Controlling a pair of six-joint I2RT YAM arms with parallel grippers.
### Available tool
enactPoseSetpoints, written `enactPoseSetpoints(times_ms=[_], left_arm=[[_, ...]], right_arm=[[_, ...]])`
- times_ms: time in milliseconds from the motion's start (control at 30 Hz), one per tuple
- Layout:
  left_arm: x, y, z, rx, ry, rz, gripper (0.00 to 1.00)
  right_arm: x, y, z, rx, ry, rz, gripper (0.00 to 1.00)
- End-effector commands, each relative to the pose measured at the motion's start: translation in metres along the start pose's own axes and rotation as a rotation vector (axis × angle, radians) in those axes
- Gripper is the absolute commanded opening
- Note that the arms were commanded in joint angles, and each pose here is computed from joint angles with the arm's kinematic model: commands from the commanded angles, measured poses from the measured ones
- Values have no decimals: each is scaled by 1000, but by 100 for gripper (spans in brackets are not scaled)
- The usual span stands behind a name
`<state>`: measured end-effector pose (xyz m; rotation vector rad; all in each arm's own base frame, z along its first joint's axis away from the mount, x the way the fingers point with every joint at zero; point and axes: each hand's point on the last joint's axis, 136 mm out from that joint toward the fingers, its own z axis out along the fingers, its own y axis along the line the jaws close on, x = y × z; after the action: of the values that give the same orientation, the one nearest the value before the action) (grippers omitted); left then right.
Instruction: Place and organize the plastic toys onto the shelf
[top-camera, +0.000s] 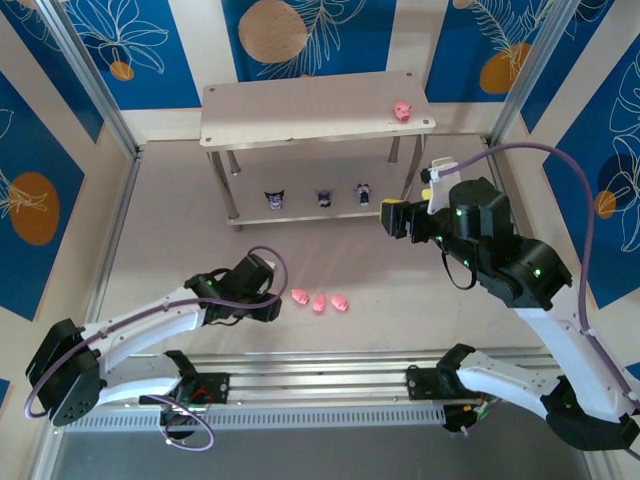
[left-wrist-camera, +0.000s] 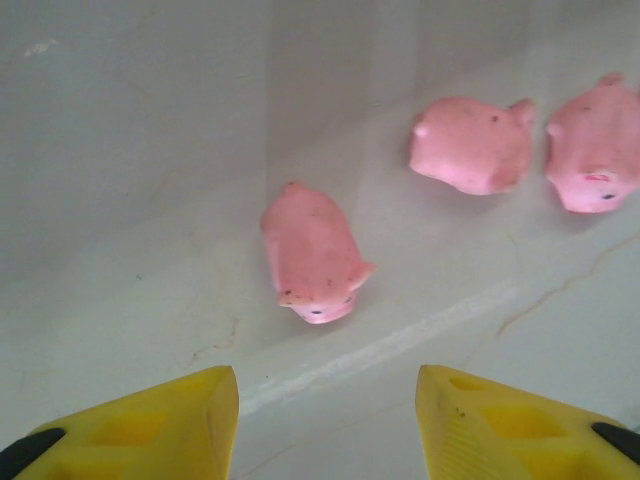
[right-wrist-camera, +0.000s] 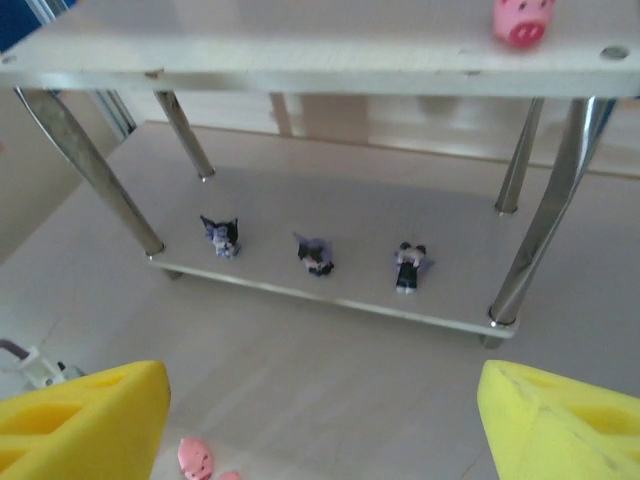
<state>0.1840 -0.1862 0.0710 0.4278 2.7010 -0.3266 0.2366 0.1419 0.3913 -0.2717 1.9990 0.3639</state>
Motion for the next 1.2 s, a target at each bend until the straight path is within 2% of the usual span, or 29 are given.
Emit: enactPoseSetpoints(times_ms=[0, 500, 767, 933, 1033, 1100, 1167], left_arm=[[-8, 3, 8, -30, -46, -47, 50], [-5, 3, 36, -50, 8, -38, 45], [-8, 0, 49, -29, 33, -35, 35], [-7, -2, 57, -4, 48, -31, 21], [-8, -5, 55, 16, 47, -27, 16], [-12, -7, 50, 29, 31, -25, 2], [-19, -7, 38, 30, 5, -19, 0]], right_arm=[[9, -1, 3, 27, 22, 21, 81], [7, -5, -2, 43, -2, 15, 80], [5, -9, -2, 61, -12, 6, 79], [6, -10, -1, 68, -10, 7, 78], [7, -11, 1, 72, -8, 10, 78], [7, -11, 1, 71, -11, 11, 78], [7, -11, 2, 72, -13, 11, 78]])
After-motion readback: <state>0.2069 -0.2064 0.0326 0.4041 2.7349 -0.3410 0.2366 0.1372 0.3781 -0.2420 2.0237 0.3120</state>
